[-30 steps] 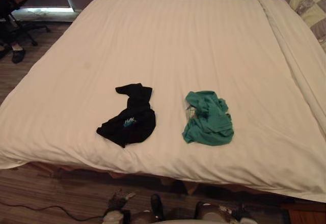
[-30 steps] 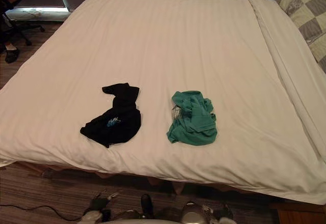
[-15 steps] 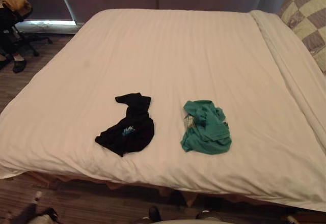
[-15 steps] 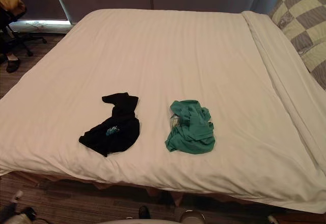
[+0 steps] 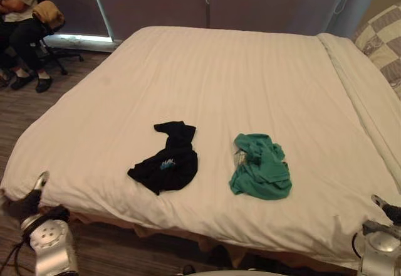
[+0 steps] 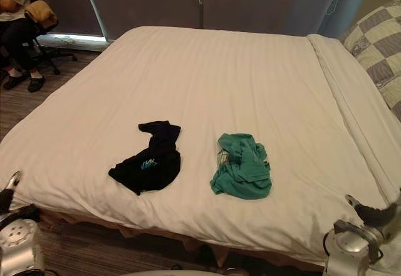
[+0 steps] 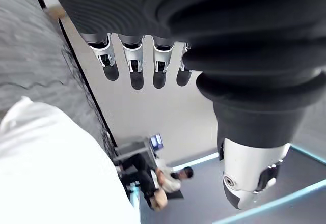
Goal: Tidy the bed and pick cloth on bed and put in laundry
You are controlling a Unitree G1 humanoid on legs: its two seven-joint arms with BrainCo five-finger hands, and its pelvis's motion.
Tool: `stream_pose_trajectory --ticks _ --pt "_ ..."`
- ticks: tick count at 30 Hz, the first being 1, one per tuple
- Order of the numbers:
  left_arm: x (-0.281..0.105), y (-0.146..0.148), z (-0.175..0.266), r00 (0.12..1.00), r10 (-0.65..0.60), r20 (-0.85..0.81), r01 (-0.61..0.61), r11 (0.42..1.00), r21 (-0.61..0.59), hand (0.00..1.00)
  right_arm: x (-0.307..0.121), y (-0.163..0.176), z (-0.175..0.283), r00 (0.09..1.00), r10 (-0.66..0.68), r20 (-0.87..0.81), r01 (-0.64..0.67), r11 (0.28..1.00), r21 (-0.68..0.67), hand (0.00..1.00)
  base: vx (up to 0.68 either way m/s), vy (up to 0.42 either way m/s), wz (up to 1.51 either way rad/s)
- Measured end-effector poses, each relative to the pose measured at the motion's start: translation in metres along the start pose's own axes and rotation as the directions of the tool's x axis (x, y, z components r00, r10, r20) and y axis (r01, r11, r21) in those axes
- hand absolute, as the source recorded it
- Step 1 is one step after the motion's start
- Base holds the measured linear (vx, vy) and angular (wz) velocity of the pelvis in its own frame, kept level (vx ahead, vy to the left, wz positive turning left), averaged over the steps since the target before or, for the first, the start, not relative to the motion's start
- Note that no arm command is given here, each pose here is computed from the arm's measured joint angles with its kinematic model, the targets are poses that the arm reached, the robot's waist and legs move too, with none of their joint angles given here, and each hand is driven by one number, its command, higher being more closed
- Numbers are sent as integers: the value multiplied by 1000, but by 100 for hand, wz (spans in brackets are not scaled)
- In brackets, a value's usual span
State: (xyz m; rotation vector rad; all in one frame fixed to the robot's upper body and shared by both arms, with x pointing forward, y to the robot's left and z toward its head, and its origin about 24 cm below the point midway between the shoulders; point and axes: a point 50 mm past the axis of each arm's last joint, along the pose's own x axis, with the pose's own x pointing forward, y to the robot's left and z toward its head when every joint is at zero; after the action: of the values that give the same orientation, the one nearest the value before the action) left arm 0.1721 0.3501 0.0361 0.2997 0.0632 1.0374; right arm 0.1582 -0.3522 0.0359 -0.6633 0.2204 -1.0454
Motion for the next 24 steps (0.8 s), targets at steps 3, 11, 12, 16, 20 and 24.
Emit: stream_pose_trajectory --ticks 3,11,12,16,20,24 --pt "-6 -21 12 993 -102 50 104 994 -27 0 5 11 24 991 71 111 -71 997 -10 0 -118 25 -10" --pt "4 -91 101 893 -279 353 323 944 -73 0 17 41 121 891 127 436 -177 981 75 0 -40 21 -2" --pt "3 -99 111 872 -300 387 350 935 -63 0 17 45 133 873 128 470 -191 978 87 0 21 -12 -18" --pt "4 -124 137 822 -342 455 399 917 -30 0 11 54 164 822 128 555 -234 964 125 0 37 -33 -8" --pt "3 -145 153 783 -392 482 434 900 26 0 4 60 181 784 134 607 -268 954 135 0 19 -63 -19" --pt "-1 -161 159 759 -436 483 461 884 74 0 2 62 182 771 145 620 -277 953 120 0 18 -69 -24"
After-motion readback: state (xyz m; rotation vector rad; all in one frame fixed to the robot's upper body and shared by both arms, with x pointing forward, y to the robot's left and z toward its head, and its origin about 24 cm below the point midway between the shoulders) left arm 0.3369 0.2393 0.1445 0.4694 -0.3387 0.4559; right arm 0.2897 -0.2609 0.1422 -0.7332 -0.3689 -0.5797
